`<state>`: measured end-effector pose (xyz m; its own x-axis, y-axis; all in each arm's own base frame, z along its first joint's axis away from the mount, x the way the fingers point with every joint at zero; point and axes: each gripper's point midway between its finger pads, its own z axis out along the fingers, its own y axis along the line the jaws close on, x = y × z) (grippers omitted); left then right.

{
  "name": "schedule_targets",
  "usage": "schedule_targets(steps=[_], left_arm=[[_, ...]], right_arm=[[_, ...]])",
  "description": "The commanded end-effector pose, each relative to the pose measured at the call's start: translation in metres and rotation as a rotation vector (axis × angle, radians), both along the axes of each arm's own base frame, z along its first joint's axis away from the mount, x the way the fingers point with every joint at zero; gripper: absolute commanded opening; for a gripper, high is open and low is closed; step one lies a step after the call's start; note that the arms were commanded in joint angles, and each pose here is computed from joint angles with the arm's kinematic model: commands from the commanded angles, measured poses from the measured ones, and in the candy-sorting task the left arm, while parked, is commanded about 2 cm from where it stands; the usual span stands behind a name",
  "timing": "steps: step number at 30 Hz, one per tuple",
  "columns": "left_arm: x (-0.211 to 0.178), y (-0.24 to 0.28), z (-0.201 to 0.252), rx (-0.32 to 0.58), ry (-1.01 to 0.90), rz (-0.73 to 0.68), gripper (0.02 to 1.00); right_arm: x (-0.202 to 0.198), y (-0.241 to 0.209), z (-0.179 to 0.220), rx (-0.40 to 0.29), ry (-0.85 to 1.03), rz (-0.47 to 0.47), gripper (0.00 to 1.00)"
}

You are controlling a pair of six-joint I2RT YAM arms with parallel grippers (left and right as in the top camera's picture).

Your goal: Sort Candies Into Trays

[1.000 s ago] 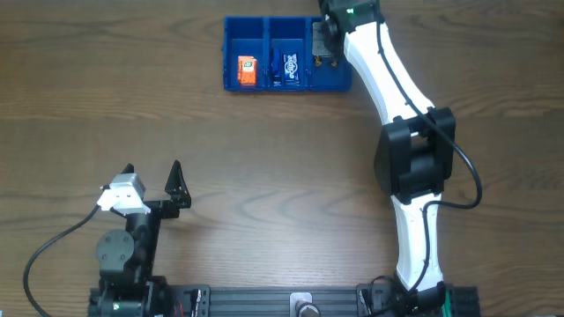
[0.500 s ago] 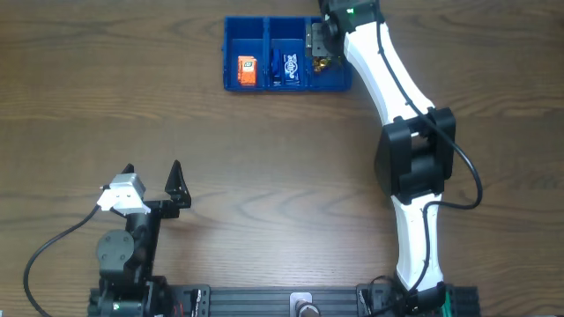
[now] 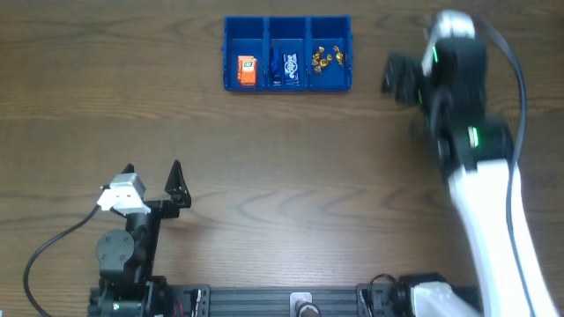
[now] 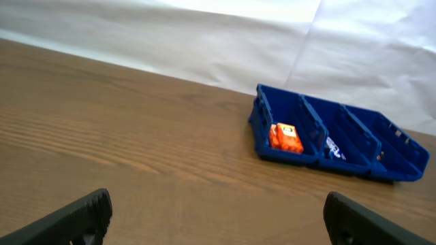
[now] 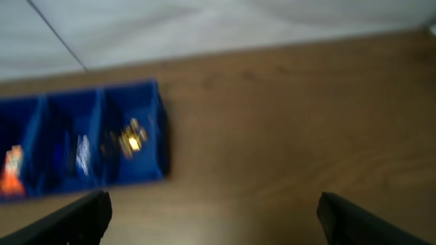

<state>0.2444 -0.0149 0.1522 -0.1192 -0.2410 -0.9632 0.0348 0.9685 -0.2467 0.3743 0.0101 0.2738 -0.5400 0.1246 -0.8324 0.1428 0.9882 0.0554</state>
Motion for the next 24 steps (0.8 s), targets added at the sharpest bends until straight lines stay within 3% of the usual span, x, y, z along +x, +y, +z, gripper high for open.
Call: schedule_targets(steps=[1, 7, 15, 20, 24], left_arm=[[-0.001, -0.001, -0.016, 0.005, 0.050, -0.005, 0.998], [-0.001, -0.001, -0.016, 0.005, 0.050, -0.005, 0.998], [-0.001, -0.001, -0.016, 0.005, 0.050, -0.005, 0.996], [-0.001, -0.001, -0.016, 0.005, 0.050, -0.005, 0.998], [-0.001, -0.001, -0.016, 0.005, 0.050, -0.005, 0.996]], right_arm=[[-0.066, -0.022, -0.036, -0.005, -0.117, -0.040, 0.998], [-0.108, -0.026, -0.082, 0.026, -0.307, -0.034, 0.998], [-0.117, -0.020, -0.123, 0.048, -0.383, 0.006, 0.998], [-0.120, -0.020, -0.124, -0.022, -0.416, 0.035, 0.998], [-0.125, -0.020, -0.129, -0.025, -0.456, 0.035, 0.998]])
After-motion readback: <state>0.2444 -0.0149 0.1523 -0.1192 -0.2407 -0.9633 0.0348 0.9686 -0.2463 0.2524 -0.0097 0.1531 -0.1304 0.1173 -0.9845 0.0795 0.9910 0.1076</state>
